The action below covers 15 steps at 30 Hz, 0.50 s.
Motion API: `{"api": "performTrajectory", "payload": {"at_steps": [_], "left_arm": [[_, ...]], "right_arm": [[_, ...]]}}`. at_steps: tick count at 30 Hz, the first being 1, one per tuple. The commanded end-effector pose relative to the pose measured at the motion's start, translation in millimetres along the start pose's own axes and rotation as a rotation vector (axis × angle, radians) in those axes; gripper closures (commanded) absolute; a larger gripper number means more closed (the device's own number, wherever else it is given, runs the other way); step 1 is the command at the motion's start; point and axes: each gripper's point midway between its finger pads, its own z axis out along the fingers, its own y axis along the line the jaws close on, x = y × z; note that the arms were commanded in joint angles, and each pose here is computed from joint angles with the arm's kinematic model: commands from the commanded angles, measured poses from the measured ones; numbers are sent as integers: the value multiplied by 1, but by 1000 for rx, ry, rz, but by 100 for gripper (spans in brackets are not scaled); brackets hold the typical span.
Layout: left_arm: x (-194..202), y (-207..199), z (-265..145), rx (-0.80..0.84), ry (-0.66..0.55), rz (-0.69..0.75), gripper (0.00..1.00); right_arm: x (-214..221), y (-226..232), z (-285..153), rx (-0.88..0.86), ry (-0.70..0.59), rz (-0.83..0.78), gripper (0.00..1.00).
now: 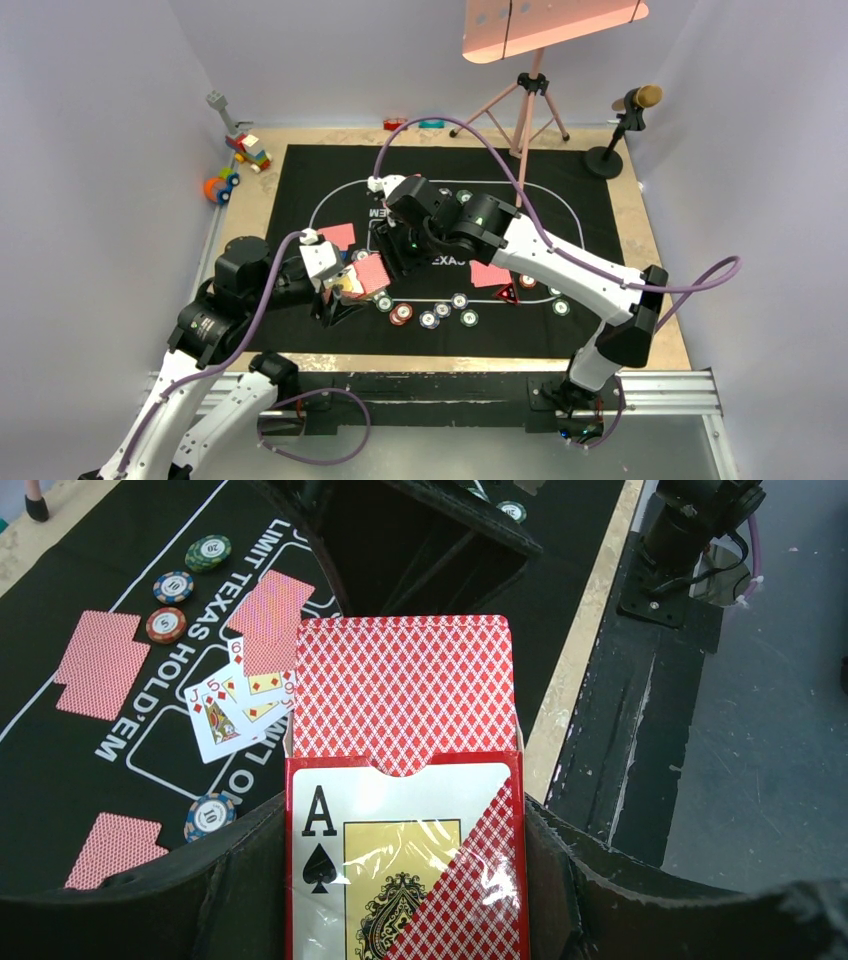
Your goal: Distribute texas hold em gaming equipment
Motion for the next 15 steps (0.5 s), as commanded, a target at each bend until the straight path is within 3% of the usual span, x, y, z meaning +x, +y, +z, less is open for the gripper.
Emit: {"api": "performTrajectory", "payload": {"at_steps": [1,9,12,15], "left_arm": [[-32,-1,-7,5,-93,90,97],[-33,-3,-6,18,-93,86,97],[-33,-4,-7,21,-88,89,97],[-32,-5,-7,29,-87,92,97]], "right_arm": [[-16,-25,-30,95,-75,-19,50],[-16,-11,-33,21,-71,-11,52],[-26,-24,-53,41,-124,15,45],[-41,-31,-83,-68,-210,81,36]]}}
